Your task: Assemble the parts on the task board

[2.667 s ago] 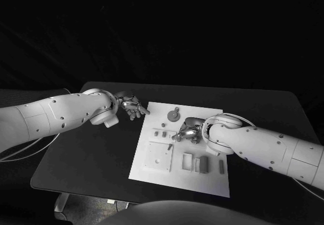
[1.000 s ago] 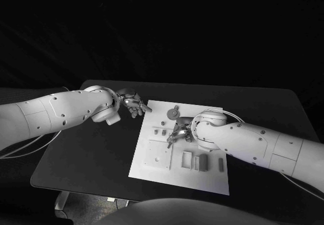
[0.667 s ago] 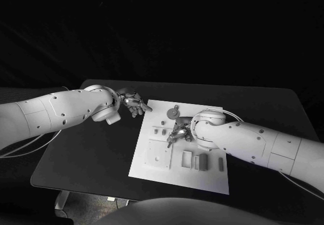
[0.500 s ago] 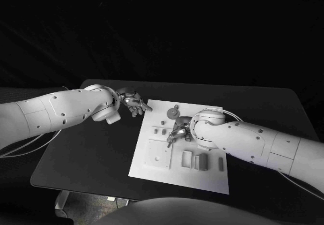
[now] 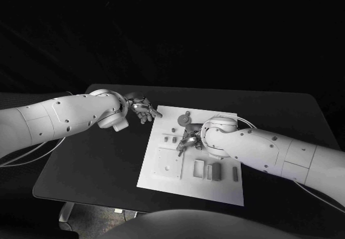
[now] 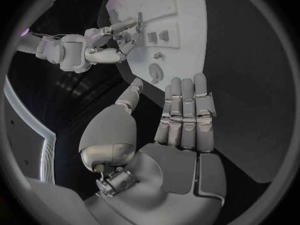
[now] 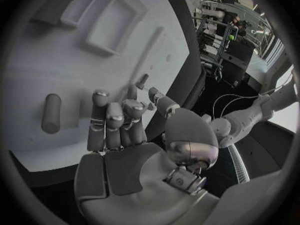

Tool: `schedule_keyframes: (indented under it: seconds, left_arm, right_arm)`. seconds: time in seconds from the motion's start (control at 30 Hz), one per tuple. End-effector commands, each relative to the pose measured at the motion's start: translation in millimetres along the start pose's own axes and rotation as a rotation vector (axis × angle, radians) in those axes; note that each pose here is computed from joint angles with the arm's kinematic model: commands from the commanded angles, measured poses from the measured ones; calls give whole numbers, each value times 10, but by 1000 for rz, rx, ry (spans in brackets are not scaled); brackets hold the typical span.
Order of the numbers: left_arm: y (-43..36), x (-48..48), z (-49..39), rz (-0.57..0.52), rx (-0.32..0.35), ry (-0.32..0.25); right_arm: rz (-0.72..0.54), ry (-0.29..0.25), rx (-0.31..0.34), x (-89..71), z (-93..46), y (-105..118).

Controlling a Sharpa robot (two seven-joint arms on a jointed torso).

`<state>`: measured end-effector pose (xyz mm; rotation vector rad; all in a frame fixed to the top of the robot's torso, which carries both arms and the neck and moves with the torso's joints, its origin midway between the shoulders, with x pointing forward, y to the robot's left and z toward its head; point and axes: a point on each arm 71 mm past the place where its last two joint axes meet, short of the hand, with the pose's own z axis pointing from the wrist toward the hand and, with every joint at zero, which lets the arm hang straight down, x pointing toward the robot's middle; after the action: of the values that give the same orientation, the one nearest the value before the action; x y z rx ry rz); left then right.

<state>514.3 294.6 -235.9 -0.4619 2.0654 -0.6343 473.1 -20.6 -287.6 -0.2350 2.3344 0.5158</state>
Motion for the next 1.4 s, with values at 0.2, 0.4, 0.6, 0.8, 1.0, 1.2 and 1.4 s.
schedule_keyframes:
  seconds: [0.2,0.4,0.6,0.8,1.0,1.2,1.4]
  left_arm:
    - [-33,3,3,0,9,9]
    - [-40,7,2,1,8,13]
    - [-51,9,4,2,11,12]
    - [-52,6,4,3,11,12]
    - [-55,2,4,3,11,11]
    - [-57,0,4,3,11,10]
    - [-58,-2,5,3,11,9]
  right_arm:
    - [-32,15,3,29,15,-2]
    - [-49,17,10,37,25,-10]
    - [-64,15,11,59,34,-1]
    - [-69,14,11,67,34,-1]
    - [-87,0,7,65,31,15]
    - [-102,-13,2,66,26,37]
    - [-108,-17,4,69,27,33]
